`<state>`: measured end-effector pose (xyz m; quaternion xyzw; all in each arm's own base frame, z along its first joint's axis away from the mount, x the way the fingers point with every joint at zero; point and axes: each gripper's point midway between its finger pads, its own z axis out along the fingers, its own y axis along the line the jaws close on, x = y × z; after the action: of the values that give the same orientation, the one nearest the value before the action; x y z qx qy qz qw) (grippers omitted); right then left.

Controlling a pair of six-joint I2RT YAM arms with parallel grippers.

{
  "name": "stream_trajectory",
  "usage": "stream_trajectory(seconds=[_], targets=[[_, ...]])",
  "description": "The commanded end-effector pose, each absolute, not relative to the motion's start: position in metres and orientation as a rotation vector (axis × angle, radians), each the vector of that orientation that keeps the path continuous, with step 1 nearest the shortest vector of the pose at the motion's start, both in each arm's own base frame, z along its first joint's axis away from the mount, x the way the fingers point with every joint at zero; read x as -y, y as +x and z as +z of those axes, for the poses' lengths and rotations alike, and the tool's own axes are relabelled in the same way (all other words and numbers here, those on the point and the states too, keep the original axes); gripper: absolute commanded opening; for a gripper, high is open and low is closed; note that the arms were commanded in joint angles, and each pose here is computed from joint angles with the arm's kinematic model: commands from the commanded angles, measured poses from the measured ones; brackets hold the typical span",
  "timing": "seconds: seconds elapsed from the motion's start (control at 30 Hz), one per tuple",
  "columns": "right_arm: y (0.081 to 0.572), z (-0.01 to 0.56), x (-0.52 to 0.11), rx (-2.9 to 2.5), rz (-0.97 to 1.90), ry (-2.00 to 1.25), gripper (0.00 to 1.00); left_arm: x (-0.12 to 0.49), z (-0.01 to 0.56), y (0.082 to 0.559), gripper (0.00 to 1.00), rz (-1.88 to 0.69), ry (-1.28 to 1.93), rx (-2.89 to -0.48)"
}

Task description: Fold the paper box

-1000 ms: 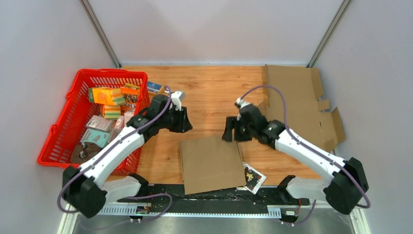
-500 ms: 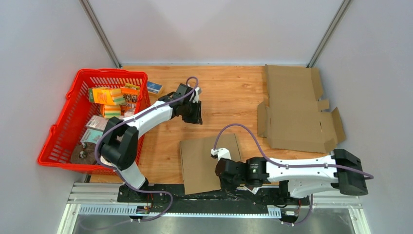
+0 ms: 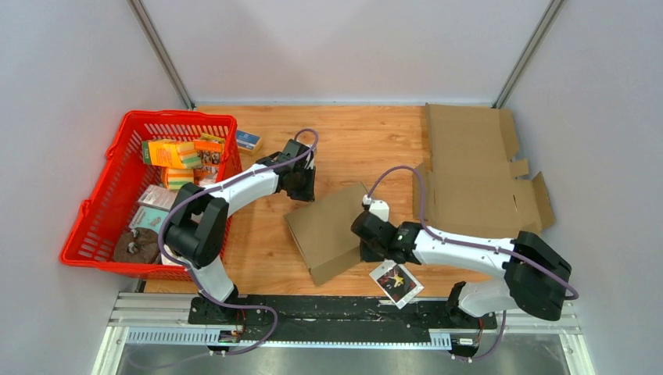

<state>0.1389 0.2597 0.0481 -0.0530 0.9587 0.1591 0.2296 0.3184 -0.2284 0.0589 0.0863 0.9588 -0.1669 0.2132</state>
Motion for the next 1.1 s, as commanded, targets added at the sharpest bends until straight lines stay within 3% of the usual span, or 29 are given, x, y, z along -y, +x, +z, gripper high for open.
stream_trajectory(seconds=[0.0,0.13,0.27,0.43,0.7,0.87,1.07], targets=[[0.218,0.081,-0.268,-2.459,0.457,-0.067,0.03,0.222,0.045,0.298,0.26,-0.429,0.282,-2.733],[0.25,0.08,-0.249,-2.475,0.343,-0.106,0.03,0.213,0.052,0.294,0.25,-0.396,0.269,-2.718],[0.238,0.071,-0.225,-2.525,0.297,-0.081,0.04,0.197,0.072,0.301,0.29,-0.287,0.265,-2.678],[0.189,0.064,-0.244,-2.623,0.574,-0.047,0.06,0.178,0.079,0.3,0.3,-0.173,0.242,-2.672],[0.145,0.057,-0.288,-2.682,0.801,-0.011,0.05,0.185,0.045,0.269,0.24,-0.252,0.165,-2.769],[0.169,0.087,-0.336,-2.536,1.128,0.174,0.04,0.203,0.032,0.235,0.19,-0.396,0.131,-2.821],[0.198,0.092,-0.354,-2.476,1.27,0.282,0.04,0.212,0.045,0.222,0.18,-0.47,0.12,-2.762]])
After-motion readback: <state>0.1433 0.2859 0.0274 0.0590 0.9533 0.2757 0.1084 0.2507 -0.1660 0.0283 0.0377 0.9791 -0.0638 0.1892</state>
